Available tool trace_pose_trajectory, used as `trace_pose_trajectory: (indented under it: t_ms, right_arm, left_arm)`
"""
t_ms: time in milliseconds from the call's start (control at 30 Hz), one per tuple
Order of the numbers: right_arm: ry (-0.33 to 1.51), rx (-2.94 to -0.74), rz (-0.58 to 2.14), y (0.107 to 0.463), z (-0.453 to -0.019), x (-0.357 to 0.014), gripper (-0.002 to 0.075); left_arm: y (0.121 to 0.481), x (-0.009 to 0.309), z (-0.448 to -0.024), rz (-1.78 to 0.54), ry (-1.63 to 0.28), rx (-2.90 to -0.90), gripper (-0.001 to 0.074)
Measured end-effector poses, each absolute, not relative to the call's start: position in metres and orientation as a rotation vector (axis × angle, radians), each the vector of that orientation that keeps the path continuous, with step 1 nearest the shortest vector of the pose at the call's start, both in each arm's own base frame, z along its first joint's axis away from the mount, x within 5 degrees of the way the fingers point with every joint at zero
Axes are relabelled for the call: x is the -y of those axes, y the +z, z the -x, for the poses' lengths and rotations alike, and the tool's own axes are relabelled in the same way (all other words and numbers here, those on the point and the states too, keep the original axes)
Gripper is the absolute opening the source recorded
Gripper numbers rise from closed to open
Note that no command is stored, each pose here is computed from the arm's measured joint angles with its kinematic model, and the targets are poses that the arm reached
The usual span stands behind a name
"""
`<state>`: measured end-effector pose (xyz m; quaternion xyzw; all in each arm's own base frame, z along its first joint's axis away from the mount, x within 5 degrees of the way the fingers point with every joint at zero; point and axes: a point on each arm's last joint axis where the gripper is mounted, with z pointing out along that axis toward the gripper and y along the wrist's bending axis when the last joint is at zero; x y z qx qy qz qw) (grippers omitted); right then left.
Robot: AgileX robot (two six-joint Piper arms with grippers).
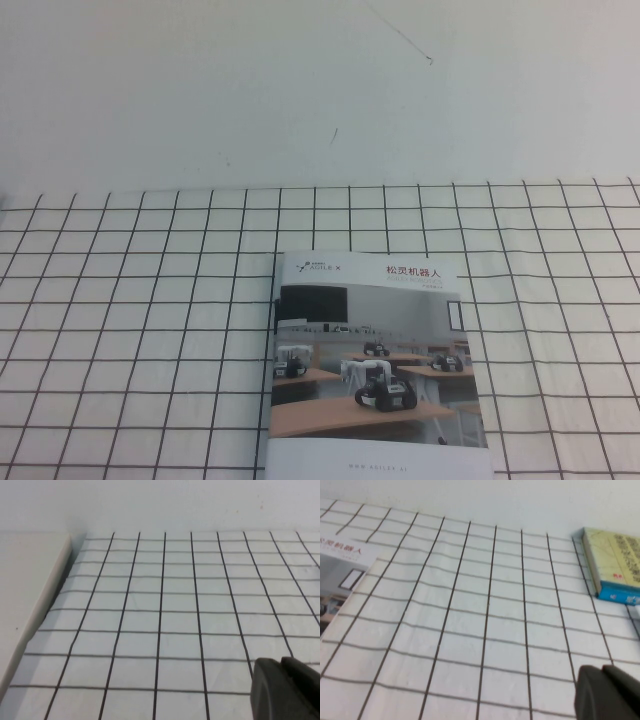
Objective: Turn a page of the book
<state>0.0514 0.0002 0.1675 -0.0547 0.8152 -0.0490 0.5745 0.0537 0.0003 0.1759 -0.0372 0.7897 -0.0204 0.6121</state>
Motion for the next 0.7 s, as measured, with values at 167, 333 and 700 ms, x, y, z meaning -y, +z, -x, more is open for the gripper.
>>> trace_pose_trajectory:
  t_ms: [167,333,700]
  right_arm:
    - [-0.136,-1.754,0.109,0.181,-0.055,0.001,-0.0002]
    - [-0.176,-1.421,0.07,0.212,-0.056,0.003,-0.0002]
    - [-0.164,-0.981,-0.015,0.249,-0.041,0.006,-0.0002]
  left_arm:
    - [0.187,-0.001,-0.056,0.083,-0.046,-1.696,-0.0002]
    - [0.209,-0.002,-0.056,0.077,-0.043,-1.446,-0.0002]
    - [0.256,-0.003,-0.036,0.066,-0.04,-0.881,-0.0002]
